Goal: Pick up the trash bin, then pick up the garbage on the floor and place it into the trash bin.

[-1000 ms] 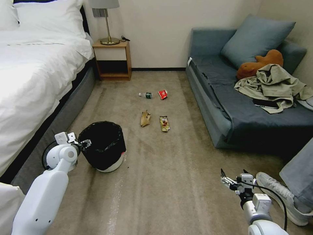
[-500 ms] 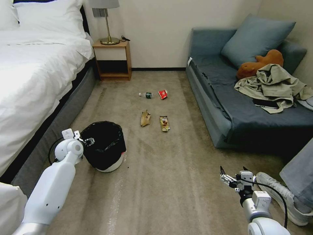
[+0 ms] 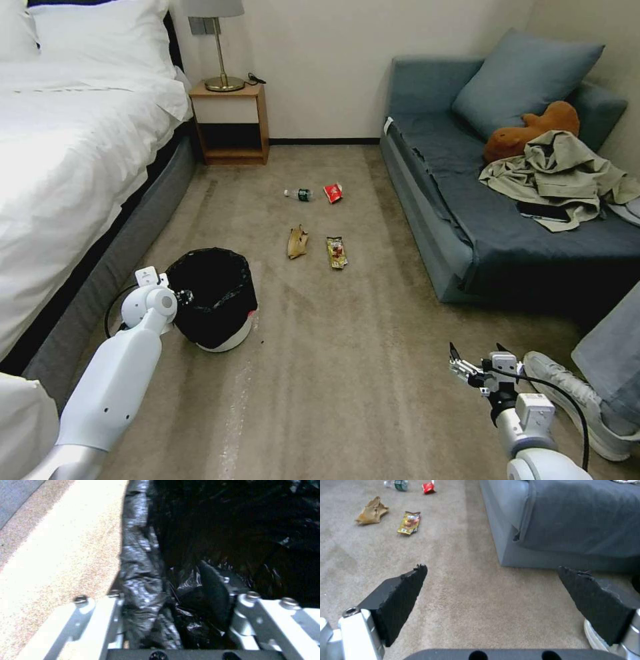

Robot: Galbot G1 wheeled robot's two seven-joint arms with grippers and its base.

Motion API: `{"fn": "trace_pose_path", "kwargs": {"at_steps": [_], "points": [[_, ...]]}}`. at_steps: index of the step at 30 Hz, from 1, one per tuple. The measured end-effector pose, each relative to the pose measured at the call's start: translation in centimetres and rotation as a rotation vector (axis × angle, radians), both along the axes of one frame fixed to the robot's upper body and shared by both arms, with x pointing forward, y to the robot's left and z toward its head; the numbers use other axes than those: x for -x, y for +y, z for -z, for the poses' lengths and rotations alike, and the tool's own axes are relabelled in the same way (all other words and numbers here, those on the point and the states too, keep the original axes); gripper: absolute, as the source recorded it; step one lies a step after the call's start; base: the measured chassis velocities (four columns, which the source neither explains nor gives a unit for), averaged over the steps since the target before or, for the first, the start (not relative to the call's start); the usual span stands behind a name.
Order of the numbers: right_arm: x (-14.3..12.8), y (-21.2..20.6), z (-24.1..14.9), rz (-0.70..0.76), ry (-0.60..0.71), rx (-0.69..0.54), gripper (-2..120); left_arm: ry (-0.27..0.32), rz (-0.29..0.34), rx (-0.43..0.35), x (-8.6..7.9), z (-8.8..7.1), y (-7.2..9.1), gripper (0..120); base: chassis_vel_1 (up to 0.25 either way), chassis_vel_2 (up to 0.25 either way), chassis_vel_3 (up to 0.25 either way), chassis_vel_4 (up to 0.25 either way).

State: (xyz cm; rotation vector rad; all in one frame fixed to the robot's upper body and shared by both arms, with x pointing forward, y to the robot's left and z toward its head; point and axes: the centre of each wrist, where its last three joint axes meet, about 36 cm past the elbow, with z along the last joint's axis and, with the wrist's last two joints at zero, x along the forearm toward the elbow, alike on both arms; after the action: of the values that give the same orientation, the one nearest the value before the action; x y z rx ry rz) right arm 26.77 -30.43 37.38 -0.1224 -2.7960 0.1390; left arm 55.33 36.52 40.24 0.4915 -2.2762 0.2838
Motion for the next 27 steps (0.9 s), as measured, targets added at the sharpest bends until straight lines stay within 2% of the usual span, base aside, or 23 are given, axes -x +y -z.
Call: {"fn": "trace_pose_path", "kwargs": {"at_steps": [1, 3, 4, 5, 6, 8, 9, 11, 20, 26, 27], "points": [[0.0, 0.0, 0.0, 0.000, 0.000, 0.000, 100, 0.000, 0.000, 0.000, 0.0, 0.0, 0.0, 43, 0.000, 0.000, 0.000, 0.000], [0.0, 0.2, 0.2, -0.001, 0.003, -0.003, 100, -0.006, 0.001, 0.001, 0.3, 0.1, 0.2, 32, 0.000, 0.000, 0.000, 0.000], [0.0, 0.2, 0.2, -0.001, 0.003, -0.003, 100, -0.006, 0.001, 0.001, 0.3, 0.1, 0.2, 32, 0.000, 0.000, 0.000, 0.000], [0.0, 0.3, 0.2, -0.004, 0.004, -0.006, 100, -0.014, 0.011, -0.006, 0.5, 0.1, 0.4, 25, 0.000, 0.000, 0.000, 0.000], [0.0, 0.3, 0.2, -0.004, 0.004, -0.006, 100, -0.014, 0.011, -0.006, 0.5, 0.1, 0.4, 25, 0.000, 0.000, 0.000, 0.000], [-0.1, 0.6, 0.4, -0.007, 0.006, -0.010, 100, -0.030, 0.030, -0.036, 1.0, 0.3, 0.8, 13, 0.000, 0.000, 0.000, 0.000], [-0.1, 0.6, 0.4, -0.007, 0.006, -0.010, 100, -0.030, 0.030, -0.036, 1.0, 0.3, 0.8, 13, 0.000, 0.000, 0.000, 0.000], [-0.1, 0.7, 0.5, -0.010, 0.009, -0.012, 100, -0.047, 0.039, -0.055, 1.5, 0.4, 0.9, 4, 0.000, 0.000, 0.000, 0.000], [-0.2, 0.9, 0.6, -0.015, 0.011, -0.015, 100, -0.079, 0.039, -0.149, 2.8, 0.7, 1.8, 4, 0.000, 0.000, 0.000, 0.000], [-0.1, 1.0, 0.7, -0.019, 0.013, -0.023, 100, -0.119, 0.037, -0.224, 4.5, 0.4, 2.3, 4, 0.000, 0.000, 0.000, 0.000], [-0.1, 1.2, 0.8, -0.017, 0.015, -0.037, 100, -0.136, 0.040, -0.252, 5.3, 0.3, 2.4, 3, 0.000, 0.000, 0.000, 0.000]]}}
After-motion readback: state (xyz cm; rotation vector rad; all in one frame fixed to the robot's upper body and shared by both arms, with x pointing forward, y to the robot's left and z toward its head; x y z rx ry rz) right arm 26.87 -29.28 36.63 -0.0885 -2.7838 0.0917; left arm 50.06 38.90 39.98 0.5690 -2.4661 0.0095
